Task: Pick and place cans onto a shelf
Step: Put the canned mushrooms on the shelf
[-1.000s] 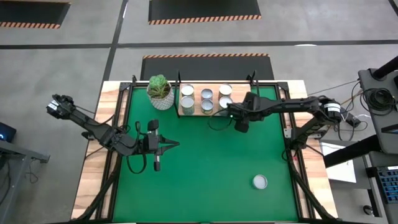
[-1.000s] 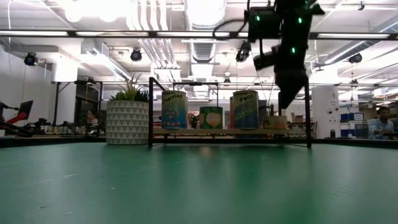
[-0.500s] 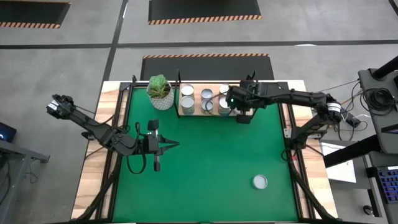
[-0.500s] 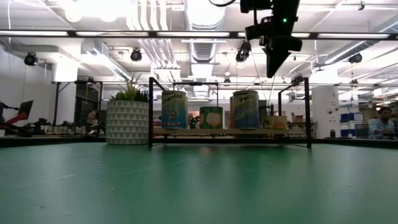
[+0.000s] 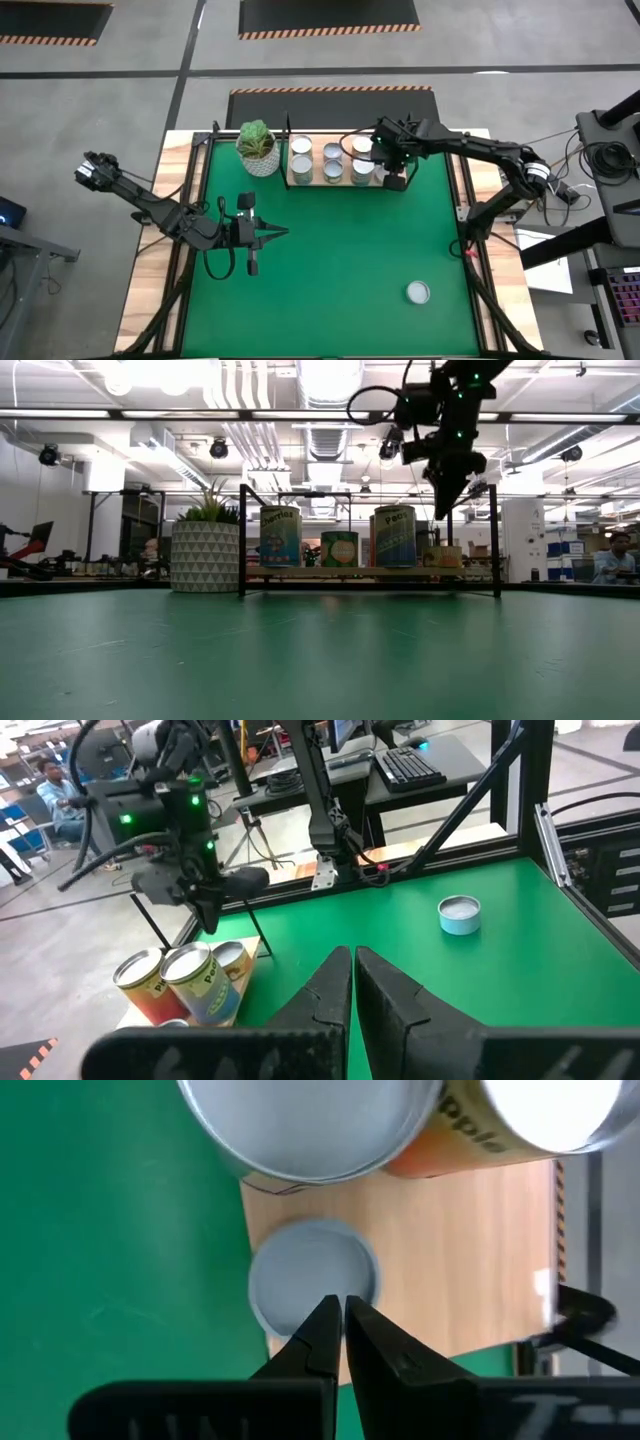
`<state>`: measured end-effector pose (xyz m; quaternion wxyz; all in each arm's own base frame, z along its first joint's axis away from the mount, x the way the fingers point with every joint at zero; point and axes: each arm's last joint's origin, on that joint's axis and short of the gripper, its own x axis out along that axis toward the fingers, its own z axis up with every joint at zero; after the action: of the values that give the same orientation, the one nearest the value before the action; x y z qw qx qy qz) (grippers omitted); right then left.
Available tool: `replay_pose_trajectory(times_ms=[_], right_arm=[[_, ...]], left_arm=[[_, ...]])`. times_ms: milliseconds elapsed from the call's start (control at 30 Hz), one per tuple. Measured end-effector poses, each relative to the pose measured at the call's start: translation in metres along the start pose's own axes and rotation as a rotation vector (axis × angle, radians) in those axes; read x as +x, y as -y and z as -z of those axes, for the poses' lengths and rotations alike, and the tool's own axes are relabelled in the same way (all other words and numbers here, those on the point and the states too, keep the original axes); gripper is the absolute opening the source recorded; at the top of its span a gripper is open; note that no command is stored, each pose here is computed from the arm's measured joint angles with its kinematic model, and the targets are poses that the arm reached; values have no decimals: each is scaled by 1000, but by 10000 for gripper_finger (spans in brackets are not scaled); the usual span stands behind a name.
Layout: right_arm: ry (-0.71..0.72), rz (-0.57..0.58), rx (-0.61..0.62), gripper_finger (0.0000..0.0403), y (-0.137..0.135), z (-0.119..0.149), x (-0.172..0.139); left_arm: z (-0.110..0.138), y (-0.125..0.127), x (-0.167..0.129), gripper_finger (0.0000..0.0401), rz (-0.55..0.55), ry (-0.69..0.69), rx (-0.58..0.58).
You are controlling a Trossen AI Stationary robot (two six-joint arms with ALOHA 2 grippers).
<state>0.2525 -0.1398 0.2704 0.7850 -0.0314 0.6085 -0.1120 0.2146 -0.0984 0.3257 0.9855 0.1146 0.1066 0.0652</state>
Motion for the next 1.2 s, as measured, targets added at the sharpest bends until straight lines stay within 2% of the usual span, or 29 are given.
replay_pose_trajectory(times_ms=[633, 767, 1000, 1200], right_arm=[[10, -3, 0, 9, -12, 18, 47], [-1, 20, 4, 9, -12, 20, 49], [-10, 134, 34, 9, -8, 18, 49], [1, 143, 60, 9, -6, 15, 45]], left_arm=[[-1, 0, 0, 0, -2, 6, 21], [-1, 0, 0, 0, -3, 6, 21], [-1, -1, 0, 0, -4, 12, 31], [-2, -1, 0, 0, -4, 14, 30]])
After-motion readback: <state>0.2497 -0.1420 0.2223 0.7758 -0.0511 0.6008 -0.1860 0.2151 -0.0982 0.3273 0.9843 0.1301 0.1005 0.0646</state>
